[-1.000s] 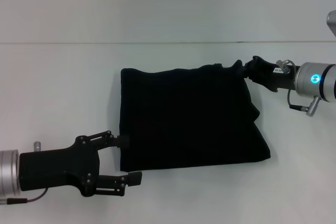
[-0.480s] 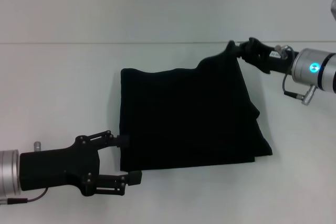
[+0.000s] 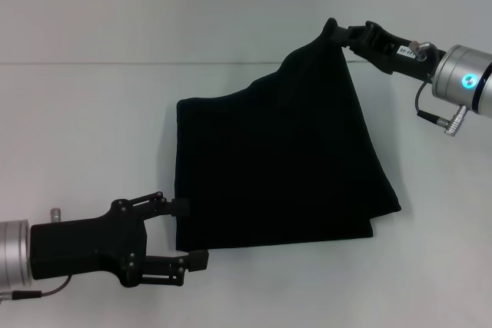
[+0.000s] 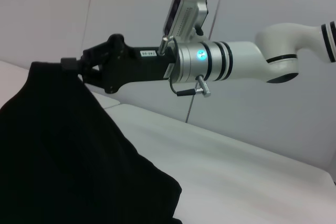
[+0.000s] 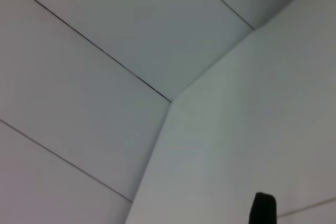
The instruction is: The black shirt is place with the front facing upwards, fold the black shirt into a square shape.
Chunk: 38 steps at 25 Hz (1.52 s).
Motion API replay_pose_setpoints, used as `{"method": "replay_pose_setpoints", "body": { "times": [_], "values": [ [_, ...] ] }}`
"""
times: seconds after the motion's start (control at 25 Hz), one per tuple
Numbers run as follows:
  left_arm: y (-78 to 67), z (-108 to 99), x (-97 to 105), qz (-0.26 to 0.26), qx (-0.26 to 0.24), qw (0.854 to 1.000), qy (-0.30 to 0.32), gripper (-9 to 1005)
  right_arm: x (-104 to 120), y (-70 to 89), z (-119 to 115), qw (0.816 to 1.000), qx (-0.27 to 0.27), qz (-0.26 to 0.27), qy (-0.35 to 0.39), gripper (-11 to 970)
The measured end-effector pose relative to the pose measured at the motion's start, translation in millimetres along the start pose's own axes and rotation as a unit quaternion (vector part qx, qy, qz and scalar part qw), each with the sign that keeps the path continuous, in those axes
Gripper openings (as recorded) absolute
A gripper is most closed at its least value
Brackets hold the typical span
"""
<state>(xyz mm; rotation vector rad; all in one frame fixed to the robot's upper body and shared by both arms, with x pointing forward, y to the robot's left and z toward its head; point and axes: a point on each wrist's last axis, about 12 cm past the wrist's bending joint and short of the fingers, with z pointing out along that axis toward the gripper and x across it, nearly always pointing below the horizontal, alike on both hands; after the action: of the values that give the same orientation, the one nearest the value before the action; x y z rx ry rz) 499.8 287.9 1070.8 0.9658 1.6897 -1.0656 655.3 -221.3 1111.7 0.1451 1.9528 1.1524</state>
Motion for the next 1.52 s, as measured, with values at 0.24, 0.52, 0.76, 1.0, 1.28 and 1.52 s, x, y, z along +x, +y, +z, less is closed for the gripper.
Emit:
{"method": "replay_pose_setpoints", "body": {
  "times": [0.24, 0.52, 0.76, 1.0, 1.28, 1.52],
  "values": [
    [0.5, 2, 0, 0.000, 0.000, 1.000, 0.000, 953, -4, -4.8, 1, 1.000, 0.023, -0.013, -0.011, 24],
    [-0.1, 4, 0, -0.002, 0.002, 1.000, -0.001, 952, 0, -14.8, 8, 0.995, 0.090, -0.026, -0.029, 26],
    [-0.4, 4, 0, -0.007, 0.003, 1.000, 0.000, 951, 5, -13.7, 18, 0.992, 0.115, -0.035, -0.031, 27],
    [-0.7, 4, 1, -0.011, 0.002, 1.000, -0.002, 950, 12, -18.9, 21, 0.989, 0.143, -0.029, -0.027, 29],
    [-1.2, 5, 2, -0.014, 0.003, 1.000, -0.003, 951, 18, -27.5, 19, 0.984, 0.174, -0.020, -0.027, 31],
    [-2.0, 6, 3, -0.019, 0.005, 1.000, -0.005, 950, 22, -33.4, 14, 0.982, 0.184, -0.009, -0.030, 144]
  ]
}}
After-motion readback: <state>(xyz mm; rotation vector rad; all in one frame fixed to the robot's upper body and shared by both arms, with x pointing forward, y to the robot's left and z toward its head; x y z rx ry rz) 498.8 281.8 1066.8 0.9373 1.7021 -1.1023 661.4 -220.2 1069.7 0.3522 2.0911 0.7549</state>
